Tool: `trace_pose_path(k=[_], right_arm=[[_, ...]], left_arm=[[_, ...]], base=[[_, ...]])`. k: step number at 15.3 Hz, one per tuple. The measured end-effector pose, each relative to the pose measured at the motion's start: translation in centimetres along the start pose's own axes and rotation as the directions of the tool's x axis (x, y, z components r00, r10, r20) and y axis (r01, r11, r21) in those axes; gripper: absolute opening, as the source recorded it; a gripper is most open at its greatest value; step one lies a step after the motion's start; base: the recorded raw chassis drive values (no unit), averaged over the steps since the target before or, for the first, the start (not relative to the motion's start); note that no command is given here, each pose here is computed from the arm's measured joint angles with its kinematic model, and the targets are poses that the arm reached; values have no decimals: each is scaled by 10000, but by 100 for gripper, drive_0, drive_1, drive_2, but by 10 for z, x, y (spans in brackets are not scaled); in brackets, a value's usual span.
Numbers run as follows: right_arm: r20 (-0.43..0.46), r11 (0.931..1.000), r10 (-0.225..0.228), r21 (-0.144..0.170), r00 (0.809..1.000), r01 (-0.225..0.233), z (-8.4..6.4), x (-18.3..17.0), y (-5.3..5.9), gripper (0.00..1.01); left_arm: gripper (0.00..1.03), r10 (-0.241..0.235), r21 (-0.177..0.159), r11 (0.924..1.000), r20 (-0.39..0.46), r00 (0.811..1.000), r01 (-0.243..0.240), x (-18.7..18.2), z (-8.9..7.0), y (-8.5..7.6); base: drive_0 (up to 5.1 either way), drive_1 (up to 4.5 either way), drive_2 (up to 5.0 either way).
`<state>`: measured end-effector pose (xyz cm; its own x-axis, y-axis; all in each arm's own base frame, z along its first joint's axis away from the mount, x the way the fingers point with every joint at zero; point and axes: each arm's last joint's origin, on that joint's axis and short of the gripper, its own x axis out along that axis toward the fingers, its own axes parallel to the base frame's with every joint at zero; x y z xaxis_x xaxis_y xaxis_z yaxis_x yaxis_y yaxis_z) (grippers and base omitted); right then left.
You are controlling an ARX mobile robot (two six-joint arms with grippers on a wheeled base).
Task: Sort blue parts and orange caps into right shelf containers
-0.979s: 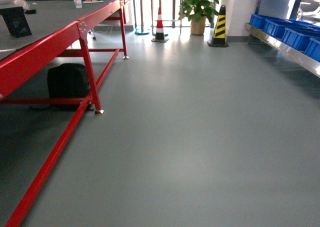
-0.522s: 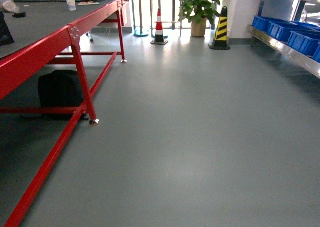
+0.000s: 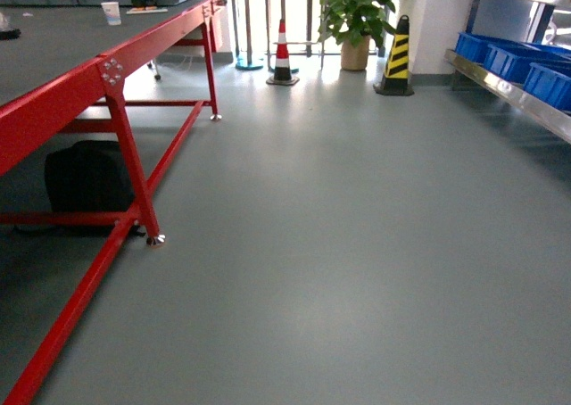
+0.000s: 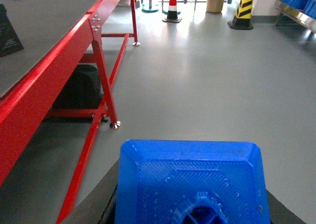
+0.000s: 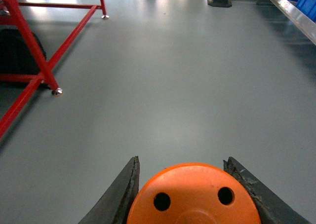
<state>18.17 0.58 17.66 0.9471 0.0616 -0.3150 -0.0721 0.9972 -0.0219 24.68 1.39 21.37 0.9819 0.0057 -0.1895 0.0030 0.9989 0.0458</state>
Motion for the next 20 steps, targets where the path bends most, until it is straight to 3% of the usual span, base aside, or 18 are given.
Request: trace_pose_path(k=[20], right_arm=[[-27, 10000, -22, 1, 10000, 22, 0, 0, 0, 43]], left_arm=[[44, -2, -2, 10000, -42, 10000, 2, 0, 0, 0]], base=[[-4, 420, -429]])
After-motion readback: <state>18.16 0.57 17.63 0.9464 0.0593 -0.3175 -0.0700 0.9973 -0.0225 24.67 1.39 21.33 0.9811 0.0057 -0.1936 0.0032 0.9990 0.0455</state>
